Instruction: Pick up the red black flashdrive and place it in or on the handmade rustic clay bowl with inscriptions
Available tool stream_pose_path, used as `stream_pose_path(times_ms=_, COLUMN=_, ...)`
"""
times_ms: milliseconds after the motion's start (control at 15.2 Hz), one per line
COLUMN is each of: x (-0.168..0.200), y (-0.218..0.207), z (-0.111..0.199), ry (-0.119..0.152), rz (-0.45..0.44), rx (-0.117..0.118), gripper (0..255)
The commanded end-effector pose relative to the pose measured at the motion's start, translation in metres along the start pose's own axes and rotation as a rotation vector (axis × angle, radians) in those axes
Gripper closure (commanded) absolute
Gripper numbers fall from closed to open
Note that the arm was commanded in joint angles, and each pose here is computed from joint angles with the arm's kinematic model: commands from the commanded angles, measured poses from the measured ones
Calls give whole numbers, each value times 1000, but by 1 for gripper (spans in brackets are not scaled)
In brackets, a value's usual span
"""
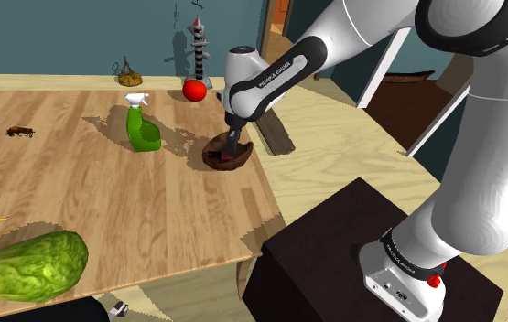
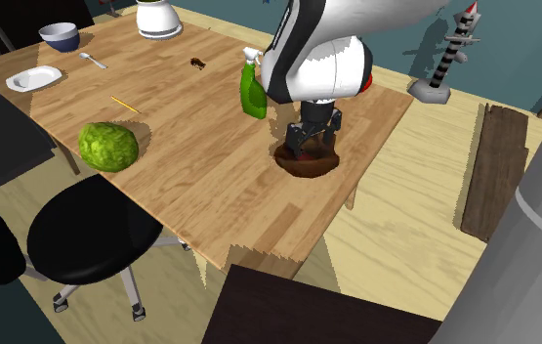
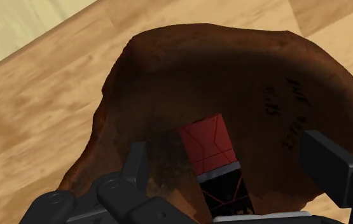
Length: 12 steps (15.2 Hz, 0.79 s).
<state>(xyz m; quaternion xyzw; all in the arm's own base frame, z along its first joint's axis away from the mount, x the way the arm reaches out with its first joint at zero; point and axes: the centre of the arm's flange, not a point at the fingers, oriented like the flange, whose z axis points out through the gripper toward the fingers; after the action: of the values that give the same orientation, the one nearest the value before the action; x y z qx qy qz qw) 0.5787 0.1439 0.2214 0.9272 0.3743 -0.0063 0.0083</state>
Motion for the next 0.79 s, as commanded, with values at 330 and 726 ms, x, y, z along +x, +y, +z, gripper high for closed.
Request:
stream_pose_path(times_ms=330, x=0, y=0, z=-50, ry=0, rz=0, rx=0, gripper=0)
stream_pose_path(times_ms=726, x=0, y=0, z=-50, ry=0, rz=0, rx=0, gripper=0)
